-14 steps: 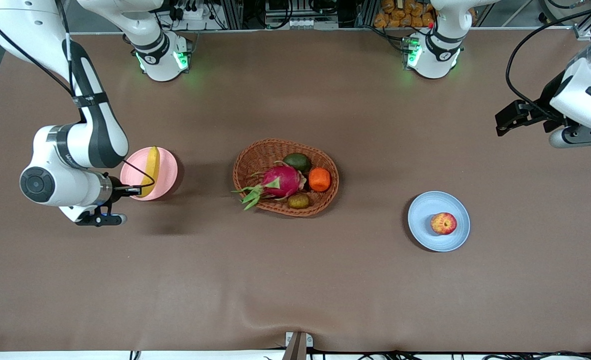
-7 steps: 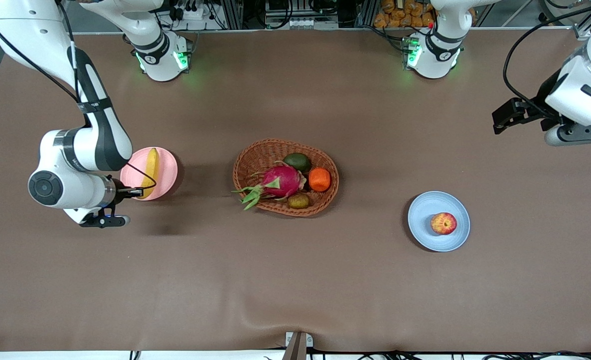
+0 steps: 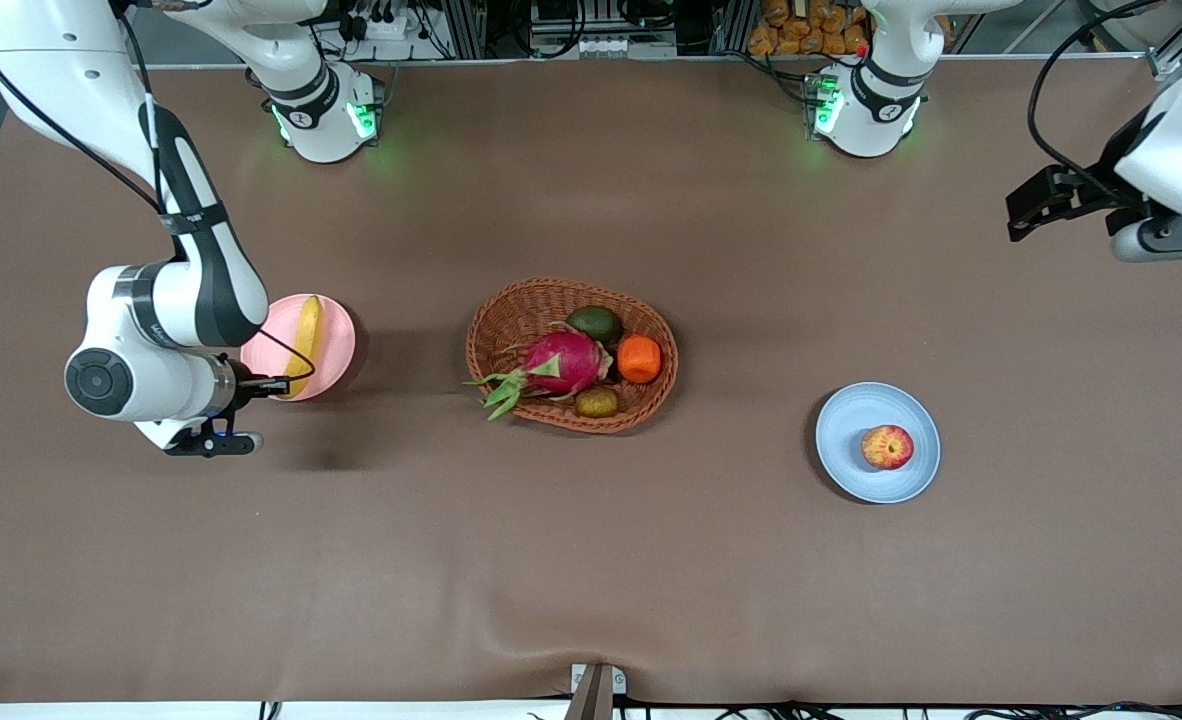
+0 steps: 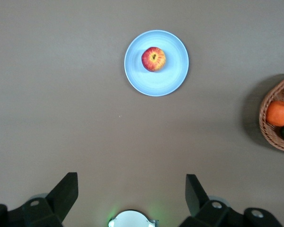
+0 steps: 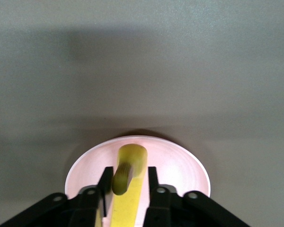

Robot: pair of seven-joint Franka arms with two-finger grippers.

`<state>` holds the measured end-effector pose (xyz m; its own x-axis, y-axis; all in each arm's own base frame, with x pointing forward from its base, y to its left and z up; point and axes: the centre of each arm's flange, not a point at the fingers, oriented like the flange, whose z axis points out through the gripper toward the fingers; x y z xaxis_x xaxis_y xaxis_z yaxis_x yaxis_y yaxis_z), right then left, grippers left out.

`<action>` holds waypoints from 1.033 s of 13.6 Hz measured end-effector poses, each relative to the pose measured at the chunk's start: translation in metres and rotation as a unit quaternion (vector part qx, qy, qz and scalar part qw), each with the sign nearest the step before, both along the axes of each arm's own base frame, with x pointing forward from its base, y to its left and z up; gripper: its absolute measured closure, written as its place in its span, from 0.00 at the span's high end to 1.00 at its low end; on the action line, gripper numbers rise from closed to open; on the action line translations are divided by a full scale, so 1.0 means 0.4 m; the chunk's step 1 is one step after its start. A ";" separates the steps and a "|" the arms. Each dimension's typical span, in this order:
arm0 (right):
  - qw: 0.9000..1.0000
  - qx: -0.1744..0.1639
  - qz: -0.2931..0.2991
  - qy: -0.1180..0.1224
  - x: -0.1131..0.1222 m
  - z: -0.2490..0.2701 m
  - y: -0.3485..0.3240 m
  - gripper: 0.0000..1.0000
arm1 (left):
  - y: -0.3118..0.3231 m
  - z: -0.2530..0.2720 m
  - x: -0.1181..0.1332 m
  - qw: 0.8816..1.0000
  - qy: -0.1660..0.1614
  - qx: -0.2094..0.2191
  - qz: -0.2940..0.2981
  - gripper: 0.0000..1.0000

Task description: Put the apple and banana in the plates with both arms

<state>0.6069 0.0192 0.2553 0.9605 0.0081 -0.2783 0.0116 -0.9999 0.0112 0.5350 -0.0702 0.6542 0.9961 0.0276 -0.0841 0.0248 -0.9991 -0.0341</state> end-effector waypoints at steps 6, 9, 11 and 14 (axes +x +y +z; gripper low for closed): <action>1.000 0.001 0.004 0.000 0.080 0.195 0.027 1.00 | 0.029 0.013 -0.044 1.000 0.004 -0.014 -0.009 1.00; 1.000 0.003 0.017 -0.025 0.131 0.439 0.076 1.00 | 0.021 0.022 -0.055 1.000 0.004 -0.014 -0.012 1.00; 0.999 0.004 0.020 -0.036 0.134 0.560 0.083 1.00 | 0.021 0.026 -0.058 1.000 0.002 -0.014 -0.012 1.00; 0.999 0.004 0.019 -0.038 0.108 0.710 0.079 1.00 | 0.023 0.028 -0.059 1.000 0.002 -0.014 -0.012 1.00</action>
<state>0.6503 0.0508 0.5395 0.9776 0.0472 -0.2051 0.0494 -0.9988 0.0055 0.5113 -0.0610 0.6655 0.9961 0.0018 -0.0877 0.0013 -1.0000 -0.0058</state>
